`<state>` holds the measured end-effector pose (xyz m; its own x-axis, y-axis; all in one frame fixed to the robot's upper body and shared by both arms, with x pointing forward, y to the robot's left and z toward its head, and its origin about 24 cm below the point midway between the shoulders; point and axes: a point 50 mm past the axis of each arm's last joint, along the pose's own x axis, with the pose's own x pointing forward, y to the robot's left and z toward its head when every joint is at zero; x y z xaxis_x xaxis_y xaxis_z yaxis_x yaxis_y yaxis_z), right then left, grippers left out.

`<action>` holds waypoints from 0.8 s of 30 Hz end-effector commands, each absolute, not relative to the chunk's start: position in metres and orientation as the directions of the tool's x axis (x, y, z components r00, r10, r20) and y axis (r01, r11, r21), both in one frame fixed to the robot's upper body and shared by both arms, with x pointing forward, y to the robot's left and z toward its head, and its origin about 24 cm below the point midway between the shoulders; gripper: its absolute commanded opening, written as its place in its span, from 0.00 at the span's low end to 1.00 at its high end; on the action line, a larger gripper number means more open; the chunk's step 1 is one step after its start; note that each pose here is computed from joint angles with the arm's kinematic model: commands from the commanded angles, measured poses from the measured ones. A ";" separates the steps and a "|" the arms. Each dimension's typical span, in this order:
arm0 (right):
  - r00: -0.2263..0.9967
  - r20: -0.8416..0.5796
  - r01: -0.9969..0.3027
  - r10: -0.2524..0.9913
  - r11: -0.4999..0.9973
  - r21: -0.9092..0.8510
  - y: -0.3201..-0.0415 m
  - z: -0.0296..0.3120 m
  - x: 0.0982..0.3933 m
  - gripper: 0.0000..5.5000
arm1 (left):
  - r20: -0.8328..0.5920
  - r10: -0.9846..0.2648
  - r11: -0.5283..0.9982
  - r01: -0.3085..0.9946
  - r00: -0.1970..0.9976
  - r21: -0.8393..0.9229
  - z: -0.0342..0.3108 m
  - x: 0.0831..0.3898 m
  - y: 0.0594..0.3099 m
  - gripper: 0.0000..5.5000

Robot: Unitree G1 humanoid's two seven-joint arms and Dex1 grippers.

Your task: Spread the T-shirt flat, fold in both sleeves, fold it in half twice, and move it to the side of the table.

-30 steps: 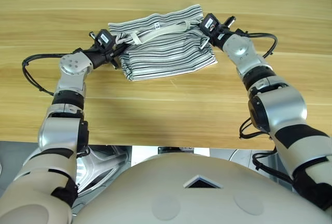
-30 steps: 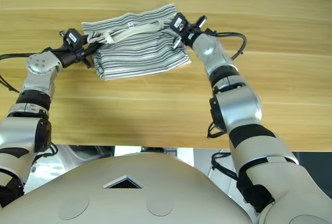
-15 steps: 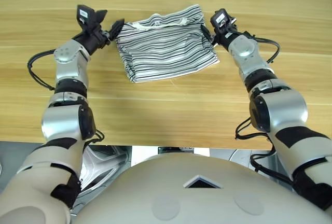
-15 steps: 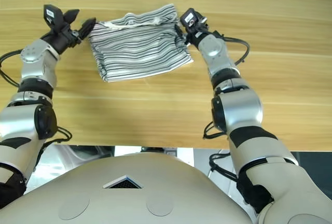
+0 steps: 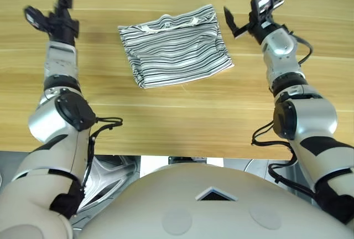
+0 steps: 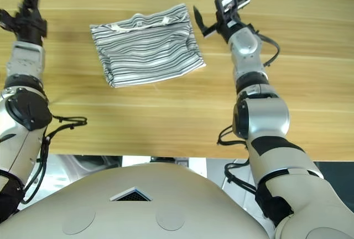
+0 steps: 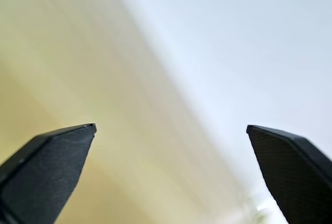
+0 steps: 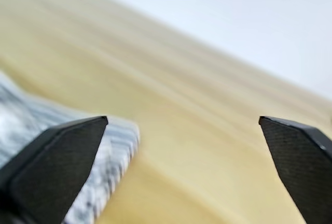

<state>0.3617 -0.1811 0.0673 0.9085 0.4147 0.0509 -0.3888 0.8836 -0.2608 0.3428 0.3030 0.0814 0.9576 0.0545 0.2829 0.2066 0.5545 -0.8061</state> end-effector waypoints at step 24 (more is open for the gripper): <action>0.140 -0.528 -0.813 0.838 -0.207 -0.544 -0.173 0.016 0.187 0.98 | 0.440 -0.774 0.460 0.882 0.455 -0.104 0.087 0.287 0.198 0.89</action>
